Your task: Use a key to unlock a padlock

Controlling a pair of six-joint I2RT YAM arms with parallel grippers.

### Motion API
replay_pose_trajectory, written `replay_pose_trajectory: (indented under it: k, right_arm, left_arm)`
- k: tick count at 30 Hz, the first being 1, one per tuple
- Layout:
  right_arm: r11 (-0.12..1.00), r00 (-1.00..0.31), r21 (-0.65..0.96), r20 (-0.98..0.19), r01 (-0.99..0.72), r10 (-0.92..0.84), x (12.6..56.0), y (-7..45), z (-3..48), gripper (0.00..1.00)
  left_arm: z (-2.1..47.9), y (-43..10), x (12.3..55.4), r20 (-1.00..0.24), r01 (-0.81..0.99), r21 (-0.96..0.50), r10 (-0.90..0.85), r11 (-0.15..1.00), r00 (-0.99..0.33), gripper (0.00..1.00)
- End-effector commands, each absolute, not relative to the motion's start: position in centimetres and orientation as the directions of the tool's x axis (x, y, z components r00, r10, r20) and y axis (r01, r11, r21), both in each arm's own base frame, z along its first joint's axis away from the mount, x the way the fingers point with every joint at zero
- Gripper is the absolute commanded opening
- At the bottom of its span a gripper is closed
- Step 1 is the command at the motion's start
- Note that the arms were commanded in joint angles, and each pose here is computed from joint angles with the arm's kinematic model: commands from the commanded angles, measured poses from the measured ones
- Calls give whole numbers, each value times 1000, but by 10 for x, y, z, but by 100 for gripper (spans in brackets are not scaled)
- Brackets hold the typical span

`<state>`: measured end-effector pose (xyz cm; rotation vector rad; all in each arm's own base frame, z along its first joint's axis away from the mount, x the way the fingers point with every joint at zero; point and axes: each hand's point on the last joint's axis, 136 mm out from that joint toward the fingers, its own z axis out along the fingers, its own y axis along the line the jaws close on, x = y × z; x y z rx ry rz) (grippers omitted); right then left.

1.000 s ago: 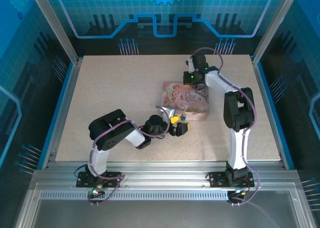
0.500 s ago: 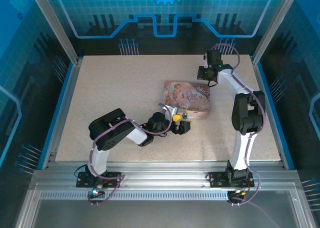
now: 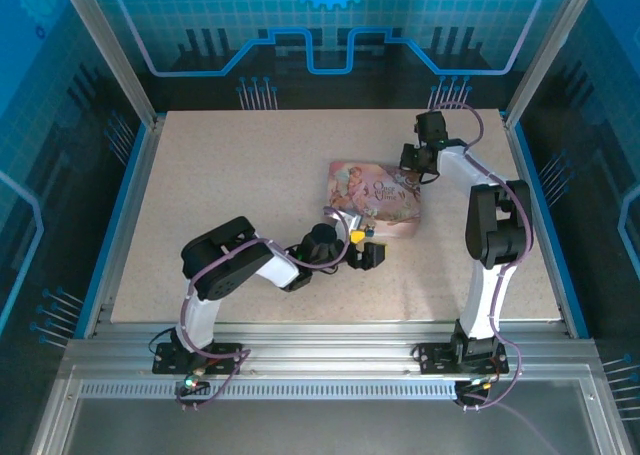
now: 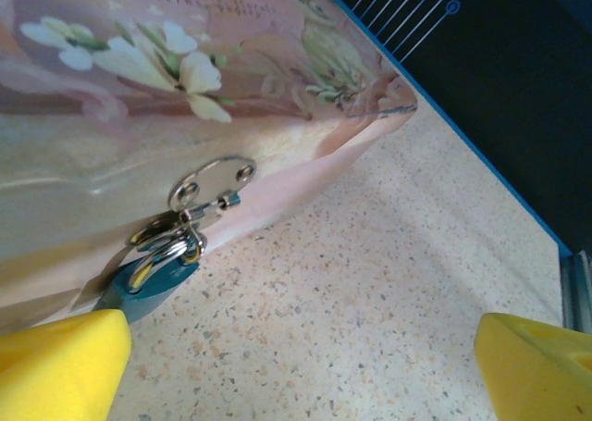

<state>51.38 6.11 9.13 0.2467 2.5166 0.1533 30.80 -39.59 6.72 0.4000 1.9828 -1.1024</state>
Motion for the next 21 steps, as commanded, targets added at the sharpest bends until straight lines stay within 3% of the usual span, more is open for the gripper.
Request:
replay_pose_trajectory:
  k: [1, 12, 21]
  right_arm:
    - [973, -821, 191, -531, 125, 210, 504, 75, 83, 0]
    - [971, -836, 212, -510, 106, 203, 494, 88, 68, 0]
    - [966, -851, 241, -486, 89, 200, 484, 106, 52, 0]
  left_arm:
    - [62, -398, 312, -817, 612, -482, -68, 627, -573, 96]
    - [64, -395, 321, -862, 598, -405, -72, 692, -501, 99]
    - [70, -421, 316, -842, 655, -463, -65, 597, -536, 97]
